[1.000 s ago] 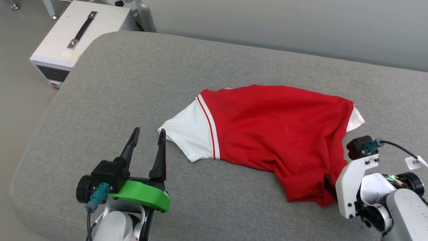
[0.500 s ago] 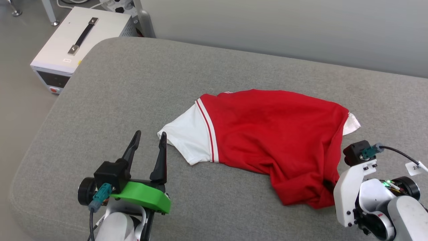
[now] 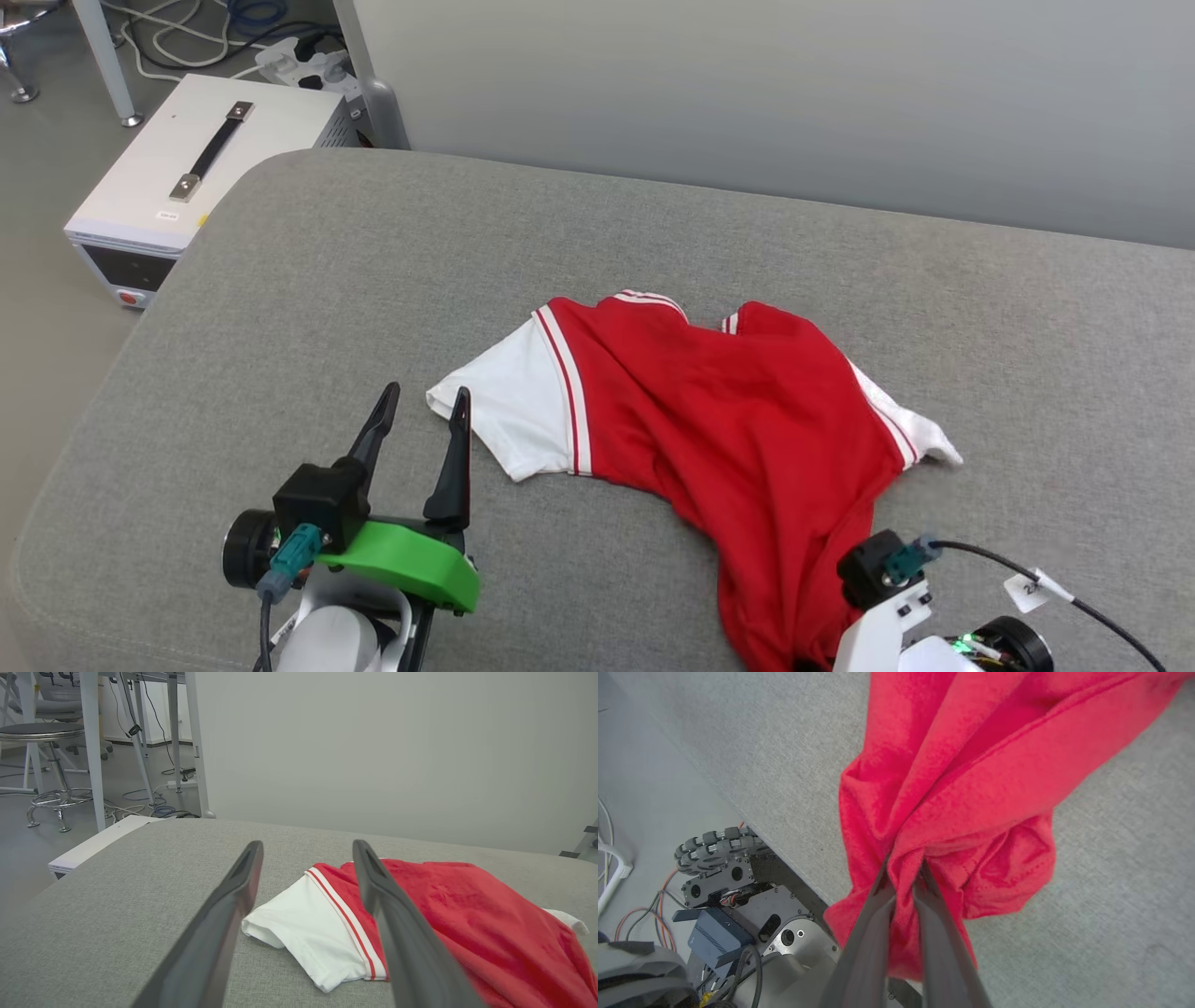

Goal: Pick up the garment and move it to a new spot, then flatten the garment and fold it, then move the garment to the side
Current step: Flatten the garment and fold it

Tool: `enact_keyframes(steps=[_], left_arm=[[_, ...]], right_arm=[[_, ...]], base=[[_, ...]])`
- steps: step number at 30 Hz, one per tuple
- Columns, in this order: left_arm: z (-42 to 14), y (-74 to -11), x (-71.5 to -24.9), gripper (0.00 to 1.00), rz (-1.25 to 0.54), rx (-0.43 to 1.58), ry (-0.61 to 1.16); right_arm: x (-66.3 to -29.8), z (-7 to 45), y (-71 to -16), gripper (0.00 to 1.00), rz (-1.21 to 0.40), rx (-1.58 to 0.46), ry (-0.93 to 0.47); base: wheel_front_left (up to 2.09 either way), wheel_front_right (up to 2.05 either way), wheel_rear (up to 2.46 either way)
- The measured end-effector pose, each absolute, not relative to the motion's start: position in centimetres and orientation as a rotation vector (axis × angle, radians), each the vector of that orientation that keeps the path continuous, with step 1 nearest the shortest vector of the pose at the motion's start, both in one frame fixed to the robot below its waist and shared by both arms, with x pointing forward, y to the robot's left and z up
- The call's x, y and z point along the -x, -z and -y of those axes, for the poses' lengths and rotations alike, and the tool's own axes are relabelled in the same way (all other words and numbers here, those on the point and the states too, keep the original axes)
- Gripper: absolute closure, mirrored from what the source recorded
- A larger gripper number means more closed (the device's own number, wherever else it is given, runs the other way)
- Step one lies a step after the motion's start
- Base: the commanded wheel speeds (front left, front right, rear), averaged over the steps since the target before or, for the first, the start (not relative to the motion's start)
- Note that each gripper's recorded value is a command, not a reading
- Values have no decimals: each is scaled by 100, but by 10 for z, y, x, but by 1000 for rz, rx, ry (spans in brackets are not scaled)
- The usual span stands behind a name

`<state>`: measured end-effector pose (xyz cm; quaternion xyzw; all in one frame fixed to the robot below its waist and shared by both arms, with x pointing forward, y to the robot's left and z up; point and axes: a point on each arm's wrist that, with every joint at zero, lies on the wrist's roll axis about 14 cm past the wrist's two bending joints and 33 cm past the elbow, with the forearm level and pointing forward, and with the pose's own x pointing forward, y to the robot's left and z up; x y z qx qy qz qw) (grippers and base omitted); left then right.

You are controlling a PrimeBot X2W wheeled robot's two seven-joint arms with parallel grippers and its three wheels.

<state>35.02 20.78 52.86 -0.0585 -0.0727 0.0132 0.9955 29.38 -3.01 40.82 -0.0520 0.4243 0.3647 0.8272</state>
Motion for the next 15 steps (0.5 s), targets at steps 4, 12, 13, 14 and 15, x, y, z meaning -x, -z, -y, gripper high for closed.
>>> enact_keyframes(steps=[4, 12, 13, 14, 15], left_arm=[[-209, -526, -349, 0, 136, 116, -31], [-209, -521, -351, 0, 120, 117, -31], [-208, -520, -352, 0, 119, 117, -29], [-208, -520, -352, 0, 117, 117, -28], [-208, -519, -353, 0, 116, 117, -27]], right_arm=[[-290, 27, -395, 100, -916, 115, -778], [-304, 32, -389, 0, -892, 128, -750], [-308, 34, -392, 0, -880, 130, -744], [-314, 37, -396, 0, -865, 133, -736], [-319, 40, -400, 0, -854, 132, -728]], base=[[0, 0, 0], [0, 0, 0], [0, 0, 0], [0, 0, 0], [0, 0, 0]])
